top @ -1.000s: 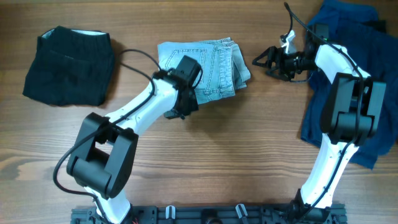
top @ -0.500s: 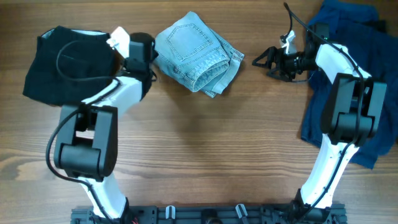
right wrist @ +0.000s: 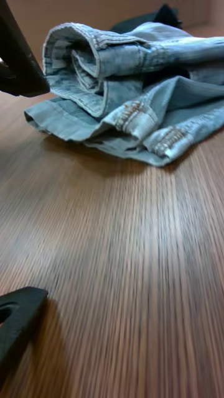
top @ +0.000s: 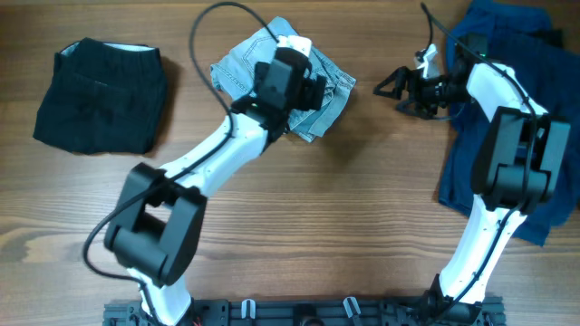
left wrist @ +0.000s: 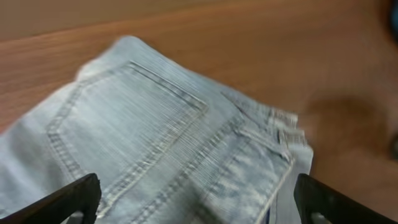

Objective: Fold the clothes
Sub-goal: 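Flatten the folded jeans bundle with the left gripper, then grasp the jeans bundle with the left gripper and drag it upper-left, then place the jeans bundle onto the black garment at upper left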

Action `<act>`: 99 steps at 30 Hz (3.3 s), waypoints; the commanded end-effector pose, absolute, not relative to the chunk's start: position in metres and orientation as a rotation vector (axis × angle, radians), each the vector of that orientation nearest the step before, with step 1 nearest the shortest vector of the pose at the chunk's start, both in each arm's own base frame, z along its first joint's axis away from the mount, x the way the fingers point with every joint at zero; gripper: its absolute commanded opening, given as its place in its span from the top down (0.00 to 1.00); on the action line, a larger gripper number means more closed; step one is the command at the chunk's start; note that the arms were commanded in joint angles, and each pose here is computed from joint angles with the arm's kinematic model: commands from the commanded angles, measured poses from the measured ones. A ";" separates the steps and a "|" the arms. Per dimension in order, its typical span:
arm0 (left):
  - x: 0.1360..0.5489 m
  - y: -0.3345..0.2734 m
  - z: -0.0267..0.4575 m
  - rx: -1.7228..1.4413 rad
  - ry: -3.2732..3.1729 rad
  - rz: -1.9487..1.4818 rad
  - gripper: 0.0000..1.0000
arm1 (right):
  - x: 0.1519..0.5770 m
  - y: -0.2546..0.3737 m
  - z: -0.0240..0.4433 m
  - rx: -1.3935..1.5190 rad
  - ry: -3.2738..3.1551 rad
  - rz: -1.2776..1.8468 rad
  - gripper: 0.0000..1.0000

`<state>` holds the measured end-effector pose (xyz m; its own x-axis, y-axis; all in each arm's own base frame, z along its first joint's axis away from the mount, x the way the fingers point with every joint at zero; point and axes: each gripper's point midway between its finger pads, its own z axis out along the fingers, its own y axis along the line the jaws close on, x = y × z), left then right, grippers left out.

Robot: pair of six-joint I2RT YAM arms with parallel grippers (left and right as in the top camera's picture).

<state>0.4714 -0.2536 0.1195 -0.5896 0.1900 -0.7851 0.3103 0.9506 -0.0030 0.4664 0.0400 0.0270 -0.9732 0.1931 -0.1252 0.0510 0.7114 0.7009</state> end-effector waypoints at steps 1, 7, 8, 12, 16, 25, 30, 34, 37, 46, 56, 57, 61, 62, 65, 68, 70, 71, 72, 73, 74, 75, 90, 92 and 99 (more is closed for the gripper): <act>0.457 -0.277 0.073 0.605 2.250 -0.079 0.00 | 0.460 0.001 -0.002 0.280 2.801 0.958 0.00; 0.429 -0.306 0.041 0.791 2.272 -0.063 0.00 | 0.461 -0.002 -0.001 0.289 2.792 0.958 0.00; 0.427 -0.307 0.037 0.800 2.280 -0.061 0.00 | 0.461 -0.002 -0.001 0.289 2.793 0.958 0.00; 0.411 -0.302 0.004 0.951 2.334 0.000 0.00 | 0.461 -0.002 -0.001 0.291 2.793 0.960 0.00; 0.416 -0.291 -0.014 0.945 2.344 0.106 0.00 | 0.461 -0.001 0.000 0.290 2.789 0.969 0.00; 0.470 -0.210 -0.010 0.705 2.333 0.388 0.61 | 0.462 0.002 0.002 0.286 2.774 1.005 0.00; 0.490 -0.192 0.007 0.610 2.267 0.484 0.96 | 0.462 0.002 0.002 0.284 2.773 1.004 0.00; 0.505 -0.165 0.062 0.596 2.143 0.692 0.96 | 0.462 0.003 0.003 0.280 2.771 1.005 0.00; 0.523 -0.140 0.125 0.467 2.048 0.680 0.96 | 0.463 0.007 0.003 0.268 2.770 1.015 0.00; 0.544 -0.070 0.262 0.432 1.785 0.641 0.96 | 0.464 0.012 0.006 0.258 2.758 1.040 0.00; 0.532 0.006 0.328 0.650 1.641 0.974 0.96 | 0.462 0.017 0.005 0.254 2.769 1.047 0.00; 0.532 0.017 0.326 0.660 1.654 0.996 0.96 | 0.462 0.017 0.005 0.257 2.769 1.048 0.01; 0.527 0.056 0.297 0.911 1.722 1.114 0.96 | 0.461 0.017 0.005 0.288 2.776 1.054 0.00; 0.525 0.065 0.290 0.963 1.736 1.127 0.96 | 0.461 0.017 0.005 0.288 2.776 1.054 0.01; 0.519 0.094 0.278 1.024 1.777 1.142 0.96 | 0.461 0.017 0.005 0.288 2.775 1.054 0.01; 0.517 0.113 0.276 1.022 1.778 1.113 0.96 | 0.461 0.017 0.005 0.287 2.775 1.054 0.01; 0.515 0.125 0.275 1.017 1.778 1.097 0.96 | 0.461 0.017 0.005 0.288 2.775 1.054 0.00; 0.514 0.130 0.274 1.015 1.785 1.094 0.96 | 0.461 0.017 0.005 0.289 2.776 1.054 0.00; 0.513 0.133 0.272 1.016 1.793 1.087 0.96 | 0.461 0.017 0.005 0.288 2.776 1.054 0.00; 0.511 0.136 0.269 1.024 1.802 1.071 0.96 | 0.461 0.017 0.005 0.289 2.776 1.055 0.00; 0.509 0.136 0.263 1.042 1.815 1.041 0.96 | 0.461 0.017 0.005 0.299 2.777 1.056 0.01; 0.506 0.137 0.255 1.059 1.838 1.011 0.96 | 0.462 0.017 0.005 0.310 2.777 1.057 0.01; 0.435 0.163 0.170 1.029 2.304 0.702 0.00 | 0.457 0.018 0.005 0.334 2.794 1.067 0.01; 0.444 0.182 0.186 0.711 2.319 0.736 0.00 | 0.458 0.018 0.005 0.333 2.794 1.066 0.01; 0.440 0.221 0.203 -0.189 2.263 0.543 0.00 | 0.458 0.018 0.005 0.333 2.793 1.066 0.00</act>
